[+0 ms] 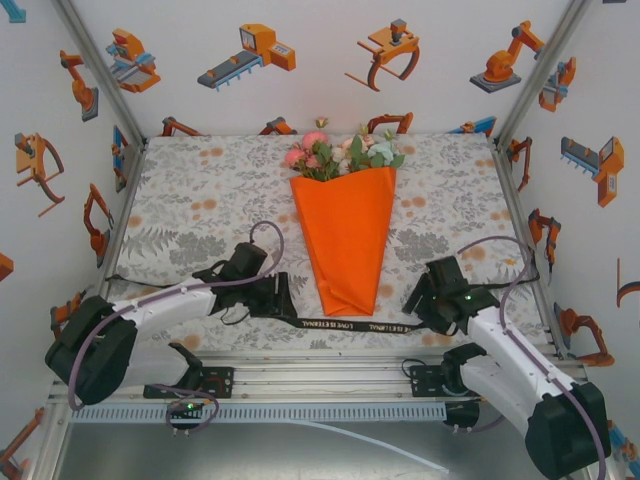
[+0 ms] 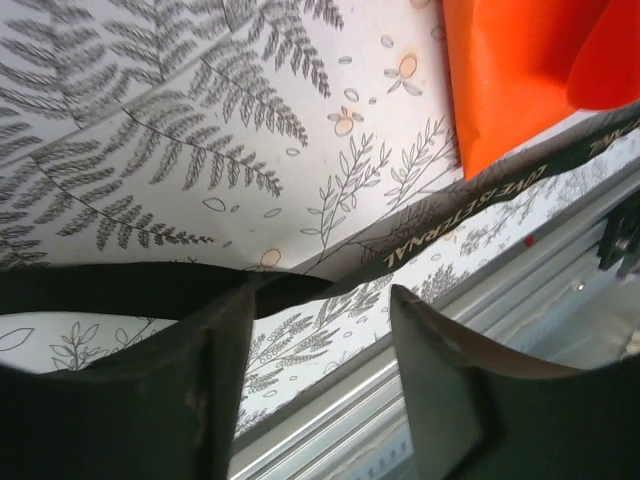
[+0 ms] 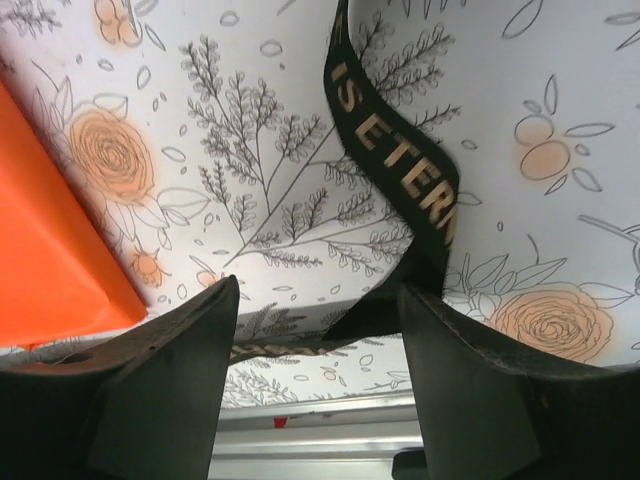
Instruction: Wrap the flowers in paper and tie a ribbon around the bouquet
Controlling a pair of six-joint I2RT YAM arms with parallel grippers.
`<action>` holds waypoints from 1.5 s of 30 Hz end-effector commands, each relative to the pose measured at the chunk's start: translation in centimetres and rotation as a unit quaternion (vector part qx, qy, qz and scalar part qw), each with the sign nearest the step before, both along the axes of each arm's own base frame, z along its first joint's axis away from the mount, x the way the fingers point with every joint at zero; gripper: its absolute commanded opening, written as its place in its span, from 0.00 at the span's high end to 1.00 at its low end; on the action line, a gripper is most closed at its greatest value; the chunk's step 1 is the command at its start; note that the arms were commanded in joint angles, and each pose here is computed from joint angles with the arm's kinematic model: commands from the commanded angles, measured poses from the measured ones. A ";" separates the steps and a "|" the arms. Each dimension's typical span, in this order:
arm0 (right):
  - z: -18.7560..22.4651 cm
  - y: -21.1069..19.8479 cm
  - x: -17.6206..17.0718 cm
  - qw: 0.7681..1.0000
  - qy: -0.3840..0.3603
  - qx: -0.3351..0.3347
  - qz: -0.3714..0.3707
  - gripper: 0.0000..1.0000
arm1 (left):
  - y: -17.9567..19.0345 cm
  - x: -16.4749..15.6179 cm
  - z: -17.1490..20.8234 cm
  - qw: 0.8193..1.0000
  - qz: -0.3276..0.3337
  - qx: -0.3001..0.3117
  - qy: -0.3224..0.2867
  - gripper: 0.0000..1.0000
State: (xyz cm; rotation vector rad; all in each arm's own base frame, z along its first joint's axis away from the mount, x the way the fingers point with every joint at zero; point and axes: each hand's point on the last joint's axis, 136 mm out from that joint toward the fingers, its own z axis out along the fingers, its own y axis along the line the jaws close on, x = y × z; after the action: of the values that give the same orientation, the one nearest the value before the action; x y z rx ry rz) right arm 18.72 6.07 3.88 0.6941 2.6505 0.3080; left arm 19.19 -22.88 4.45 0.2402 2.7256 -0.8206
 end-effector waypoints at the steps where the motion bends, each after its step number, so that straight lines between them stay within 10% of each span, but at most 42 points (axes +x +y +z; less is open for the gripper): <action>1: 2.0 -0.8 3.3 0.997 -0.067 -0.029 -0.027 0.38 | 3.2 1.4 -1.6 0.995 0.053 0.081 -0.022 0.37; 8: 5.2 -0.7 7.5 0.990 -0.113 -0.082 0.027 0.29 | 0.4 2.6 1.2 0.998 0.046 0.000 -0.046 0.24; 18: 9.4 7.2 9.2 0.972 -0.158 0.102 0.138 0.01 | -1.9 5.7 10.2 0.990 0.104 -0.075 -0.066 0.07; 25: 6.8 -1.3 9.7 0.987 -0.086 -0.126 0.039 0.01 | -4.9 10.5 9.5 0.983 0.152 -0.085 -0.064 0.03; 31: 9.8 6.5 12.5 0.965 -0.179 0.126 0.145 0.01 | -7.4 12.9 6.8 0.984 0.150 -0.086 -0.051 0.03; 41: 2.9 9.5 14.0 0.967 -0.106 0.167 0.160 0.11 | -9.6 14.2 1.9 0.987 0.147 -0.063 0.008 0.02; 45: 1.3 11.0 13.9 0.964 -0.091 0.191 0.164 0.21 | -10.8 13.9 1.2 0.987 0.130 -0.089 0.023 0.28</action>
State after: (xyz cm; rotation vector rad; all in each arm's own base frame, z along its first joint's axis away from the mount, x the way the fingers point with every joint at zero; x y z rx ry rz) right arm 32.71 15.72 5.72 0.3167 2.5521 0.8712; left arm 33.30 -32.60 6.03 -0.1767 2.6152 -0.9217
